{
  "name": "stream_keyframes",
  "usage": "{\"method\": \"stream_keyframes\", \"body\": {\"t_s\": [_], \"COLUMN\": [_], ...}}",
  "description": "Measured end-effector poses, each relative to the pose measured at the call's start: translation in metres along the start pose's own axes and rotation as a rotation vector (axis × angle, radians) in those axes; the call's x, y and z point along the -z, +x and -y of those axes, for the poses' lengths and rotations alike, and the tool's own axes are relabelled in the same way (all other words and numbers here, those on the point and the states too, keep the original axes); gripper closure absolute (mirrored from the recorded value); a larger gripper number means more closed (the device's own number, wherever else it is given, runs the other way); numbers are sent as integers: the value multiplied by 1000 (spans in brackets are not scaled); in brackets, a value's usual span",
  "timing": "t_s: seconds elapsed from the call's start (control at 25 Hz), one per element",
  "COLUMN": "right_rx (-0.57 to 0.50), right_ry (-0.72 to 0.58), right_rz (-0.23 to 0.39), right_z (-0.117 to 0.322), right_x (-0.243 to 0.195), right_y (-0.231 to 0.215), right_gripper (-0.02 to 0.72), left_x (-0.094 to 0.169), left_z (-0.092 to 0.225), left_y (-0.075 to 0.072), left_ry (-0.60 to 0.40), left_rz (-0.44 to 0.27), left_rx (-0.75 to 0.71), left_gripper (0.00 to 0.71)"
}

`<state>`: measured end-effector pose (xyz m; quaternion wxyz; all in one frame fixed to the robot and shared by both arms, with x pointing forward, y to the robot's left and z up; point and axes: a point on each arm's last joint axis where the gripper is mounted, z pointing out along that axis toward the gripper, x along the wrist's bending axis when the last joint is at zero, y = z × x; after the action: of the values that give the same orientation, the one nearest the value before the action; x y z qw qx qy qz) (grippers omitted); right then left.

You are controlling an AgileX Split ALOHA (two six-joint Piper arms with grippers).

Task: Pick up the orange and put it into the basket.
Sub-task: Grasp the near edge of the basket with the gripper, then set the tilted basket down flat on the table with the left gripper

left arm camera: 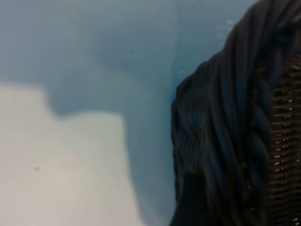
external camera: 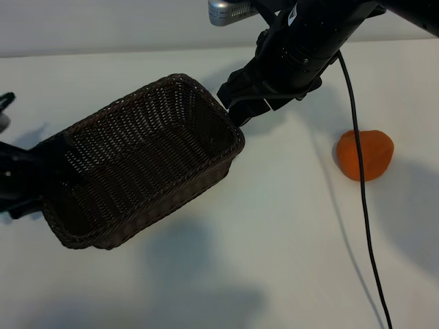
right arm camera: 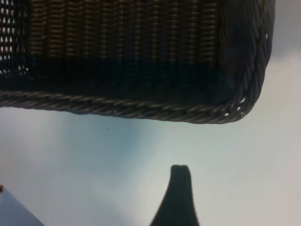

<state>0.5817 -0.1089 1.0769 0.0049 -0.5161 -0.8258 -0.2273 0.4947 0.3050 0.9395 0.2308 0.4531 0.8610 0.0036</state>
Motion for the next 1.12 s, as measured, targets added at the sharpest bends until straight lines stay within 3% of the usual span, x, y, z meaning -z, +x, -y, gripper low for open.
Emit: {"method": "stream_keyframes", "body": {"t_s": [0.16,0.28,0.36,0.52,0.56,1.12], "right_rx": [0,0,0,0,0,0], "right_ry": [0,1,1,1,1,8], "right_rz": [0,0,0,0,0,-1], "right_z": [0,0,0,0,0,1], "right_x": [0,0,0,0,0,0], "right_y": [0,0,0,0,0,0], "right_gripper": [108,108,108,108,108,108], "left_x": [-16,-23,-27,-29,-30,-17], "left_z": [1,2,3,5,5,5], "left_y": [2,4,5,8,8,2], "left_ry": [42,68,80,87,85,88], "left_rz": [10,2,-4,-11,-11,21], "left_rx": [4,-5,-8,-9,-16,-103], "left_gripper": [125,183,266,523,554,554]}}
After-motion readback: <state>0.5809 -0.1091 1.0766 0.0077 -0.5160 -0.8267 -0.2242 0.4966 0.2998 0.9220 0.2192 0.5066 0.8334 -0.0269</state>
